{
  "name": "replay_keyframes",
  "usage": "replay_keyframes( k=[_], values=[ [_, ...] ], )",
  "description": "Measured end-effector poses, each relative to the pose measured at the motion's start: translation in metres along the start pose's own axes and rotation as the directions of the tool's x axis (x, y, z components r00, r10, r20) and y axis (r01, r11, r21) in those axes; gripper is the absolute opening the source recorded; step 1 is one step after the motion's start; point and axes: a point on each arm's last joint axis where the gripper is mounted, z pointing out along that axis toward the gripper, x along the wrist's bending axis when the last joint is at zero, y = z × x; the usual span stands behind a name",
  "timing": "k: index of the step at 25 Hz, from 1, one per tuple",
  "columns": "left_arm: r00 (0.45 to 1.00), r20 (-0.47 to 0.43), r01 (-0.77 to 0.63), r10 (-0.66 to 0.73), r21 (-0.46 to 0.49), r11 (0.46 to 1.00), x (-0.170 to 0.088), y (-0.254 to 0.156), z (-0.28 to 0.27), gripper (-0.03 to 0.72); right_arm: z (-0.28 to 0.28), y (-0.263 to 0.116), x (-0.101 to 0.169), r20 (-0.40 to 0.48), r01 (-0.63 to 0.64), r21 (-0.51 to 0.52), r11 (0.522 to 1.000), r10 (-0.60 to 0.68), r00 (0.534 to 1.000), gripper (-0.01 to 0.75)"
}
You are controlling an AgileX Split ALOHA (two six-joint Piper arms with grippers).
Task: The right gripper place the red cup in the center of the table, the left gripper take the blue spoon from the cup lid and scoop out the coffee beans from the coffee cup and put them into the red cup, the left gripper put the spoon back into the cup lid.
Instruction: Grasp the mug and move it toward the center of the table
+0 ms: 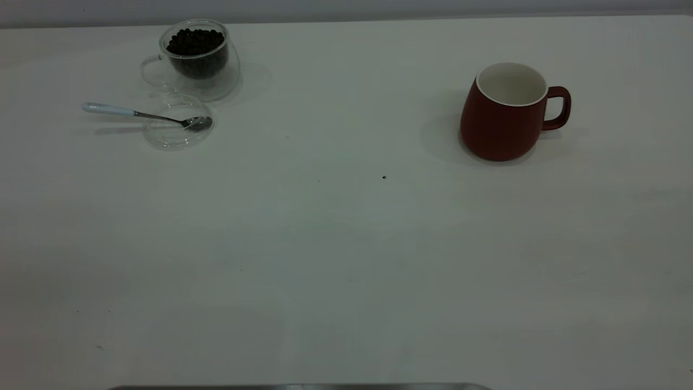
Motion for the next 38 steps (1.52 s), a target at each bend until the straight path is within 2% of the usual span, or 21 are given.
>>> replay_keyframes(
  k=[27,32,38],
  values=[
    [1.0,0.0,0.0,0.0,0.0,1.0,0.0,0.0,0.0,0.558,-0.003,0.007,0.001,-0.017,-0.008,0.0,1.0,0.008,1.0,0.469],
    [1.0,0.0,0.0,0.0,0.0,1.0,0.0,0.0,0.0,0.558,0.011,0.035,-0.006,-0.003,0.051,0.133,0.99,-0.051,0.999,0.516],
    [1.0,0.0,0.0,0.0,0.0,1.0,0.0,0.0,0.0,0.558,0.058,0.078,-0.016,-0.011,0.102,0.31,0.945,-0.103,0.995,0.534]
  ],
)
